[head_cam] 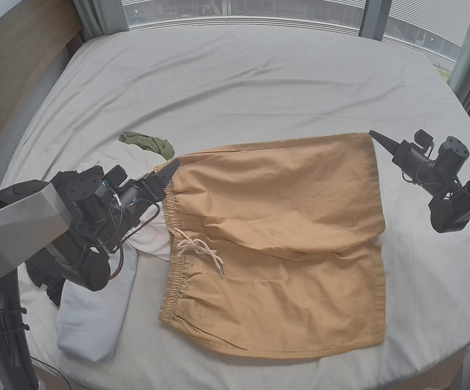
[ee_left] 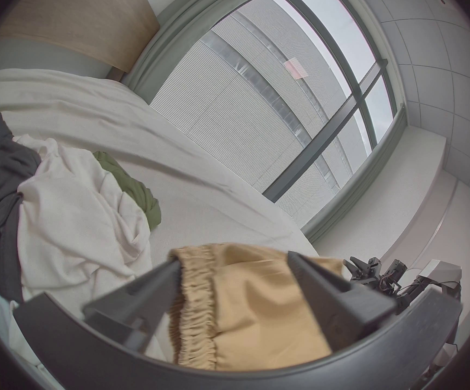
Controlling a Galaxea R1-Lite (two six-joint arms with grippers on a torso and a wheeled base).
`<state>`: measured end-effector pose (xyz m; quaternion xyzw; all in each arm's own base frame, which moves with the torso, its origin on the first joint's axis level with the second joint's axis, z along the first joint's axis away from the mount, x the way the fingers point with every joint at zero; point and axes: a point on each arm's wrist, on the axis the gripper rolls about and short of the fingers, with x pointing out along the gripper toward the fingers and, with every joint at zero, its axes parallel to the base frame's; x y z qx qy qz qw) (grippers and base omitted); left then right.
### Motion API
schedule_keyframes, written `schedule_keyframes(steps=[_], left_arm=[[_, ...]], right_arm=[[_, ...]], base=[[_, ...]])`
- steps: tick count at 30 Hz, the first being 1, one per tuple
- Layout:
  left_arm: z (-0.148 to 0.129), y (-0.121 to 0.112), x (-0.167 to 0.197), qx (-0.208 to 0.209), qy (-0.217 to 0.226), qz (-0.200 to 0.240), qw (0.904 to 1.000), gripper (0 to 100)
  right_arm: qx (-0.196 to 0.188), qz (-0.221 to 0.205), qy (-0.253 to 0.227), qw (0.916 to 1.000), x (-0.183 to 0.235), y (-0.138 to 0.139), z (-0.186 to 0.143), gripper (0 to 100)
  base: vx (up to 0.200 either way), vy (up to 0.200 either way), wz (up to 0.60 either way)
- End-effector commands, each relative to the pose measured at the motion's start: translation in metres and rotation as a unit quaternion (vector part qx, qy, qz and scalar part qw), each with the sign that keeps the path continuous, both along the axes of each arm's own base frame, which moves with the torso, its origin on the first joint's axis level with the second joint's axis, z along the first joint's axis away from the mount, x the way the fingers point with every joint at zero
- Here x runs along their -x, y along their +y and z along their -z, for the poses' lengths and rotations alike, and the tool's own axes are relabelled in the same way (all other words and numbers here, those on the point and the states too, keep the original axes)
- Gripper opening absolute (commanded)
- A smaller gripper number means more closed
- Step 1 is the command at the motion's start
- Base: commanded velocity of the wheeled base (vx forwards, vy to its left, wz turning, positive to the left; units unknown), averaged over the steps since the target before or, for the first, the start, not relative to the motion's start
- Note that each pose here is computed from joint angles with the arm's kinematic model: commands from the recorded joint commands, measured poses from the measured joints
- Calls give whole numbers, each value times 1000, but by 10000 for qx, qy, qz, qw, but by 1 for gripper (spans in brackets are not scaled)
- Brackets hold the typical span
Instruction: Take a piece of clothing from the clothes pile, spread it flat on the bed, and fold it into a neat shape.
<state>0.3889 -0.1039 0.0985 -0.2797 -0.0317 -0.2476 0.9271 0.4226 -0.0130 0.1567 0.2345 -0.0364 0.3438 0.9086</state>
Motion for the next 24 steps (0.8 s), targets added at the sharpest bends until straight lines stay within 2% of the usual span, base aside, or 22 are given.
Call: schedule_keyframes(steps=[1, 5, 10, 13, 18, 21, 24], left_arm=[[11, -2, -8, -22, 51, -22, 10000, 100], [17, -1, -5, -53, 177, -29, 9998, 100], [17, 5, 13, -88, 425, -110, 9990, 100], [17, 7, 22, -123, 550, -102, 9984, 100], [18, 27, 56, -263, 972, -198, 9947, 100], [11, 37, 71, -283, 1022, -99, 9943, 100], [4, 47, 93, -330, 1118, 269, 9928, 100]], right_arm=[[3, 24, 91, 10000, -2, -3, 9, 100], [79, 78, 103, 9999, 10, -4, 7, 100], [421, 166, 111, 9989, 41, -2, 13, 100], [492, 167, 78, 9986, 53, 0, 15, 100], [604, 185, 202, 9978, 86, 2, 29, 100], [758, 238, 265, 9965, 96, 1, 34, 100], [762, 236, 409, 9960, 112, 1, 35, 100]], base=[[0, 0, 0], [0, 0, 0], [0, 0, 0], [0, 0, 0], [0, 0, 0], [0, 0, 0], [0, 0, 0]])
